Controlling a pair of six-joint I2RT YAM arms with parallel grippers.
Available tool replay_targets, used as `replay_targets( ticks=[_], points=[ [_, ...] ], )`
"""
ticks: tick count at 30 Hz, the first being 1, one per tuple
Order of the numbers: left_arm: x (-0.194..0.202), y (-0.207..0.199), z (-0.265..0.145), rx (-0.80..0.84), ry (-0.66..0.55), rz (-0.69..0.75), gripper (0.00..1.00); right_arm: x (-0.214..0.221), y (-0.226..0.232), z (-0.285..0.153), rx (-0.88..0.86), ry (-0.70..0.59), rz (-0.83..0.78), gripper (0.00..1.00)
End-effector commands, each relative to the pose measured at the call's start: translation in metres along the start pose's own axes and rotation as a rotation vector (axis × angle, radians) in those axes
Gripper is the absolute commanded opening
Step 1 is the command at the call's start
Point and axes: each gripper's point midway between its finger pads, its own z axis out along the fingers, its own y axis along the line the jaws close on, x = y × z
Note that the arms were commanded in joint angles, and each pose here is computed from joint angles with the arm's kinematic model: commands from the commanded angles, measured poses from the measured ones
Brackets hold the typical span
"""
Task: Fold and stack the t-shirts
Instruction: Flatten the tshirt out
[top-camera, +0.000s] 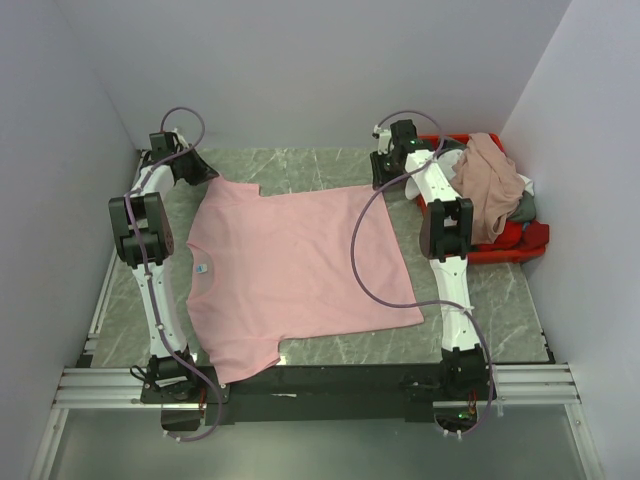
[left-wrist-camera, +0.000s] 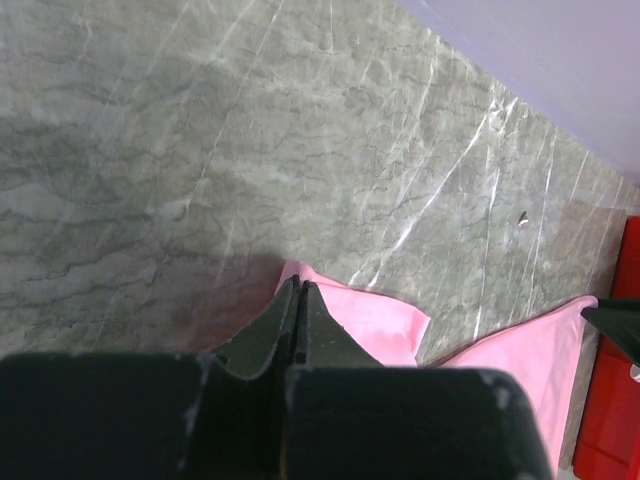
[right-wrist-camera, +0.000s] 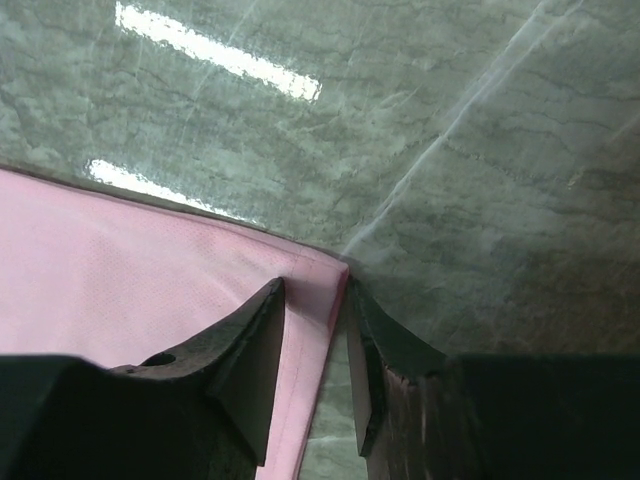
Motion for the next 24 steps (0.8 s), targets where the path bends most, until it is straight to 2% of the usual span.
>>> replay_targets(
  ticks=[1,4,5,12,19,24],
  points=[
    [-0.023,-0.03,-0.017,0.064,-0.053,0.032,0.0,-0.005,-0.005,-0.005,0.001,-0.01,-0.022,0.38],
    [-0.023,-0.031,-0.017,0.066,-0.053,0.031,0.0,-0.003,-0.007,-0.004,-0.01,-0.004,-0.033,0.29],
    [-0.023,-0.031,-0.017,0.067,-0.051,0.029,0.0,-0.003,-0.006,-0.004,-0.017,-0.005,-0.031,0.22],
    [-0.027,-0.04,-0.02,0.074,-0.066,0.037,0.0,-0.005,-0.008,-0.007,-0.02,-0.026,-0.05,0.0],
    [-0.058,-0.069,-0.056,0.078,-0.171,0.095,0.0,-0.052,0.018,-0.047,-0.084,-0.189,-0.097,0.0],
    [-0.079,-0.102,-0.104,0.094,-0.272,0.161,0.0,-0.085,0.046,-0.123,-0.09,-0.318,-0.169,0.0]
  ],
)
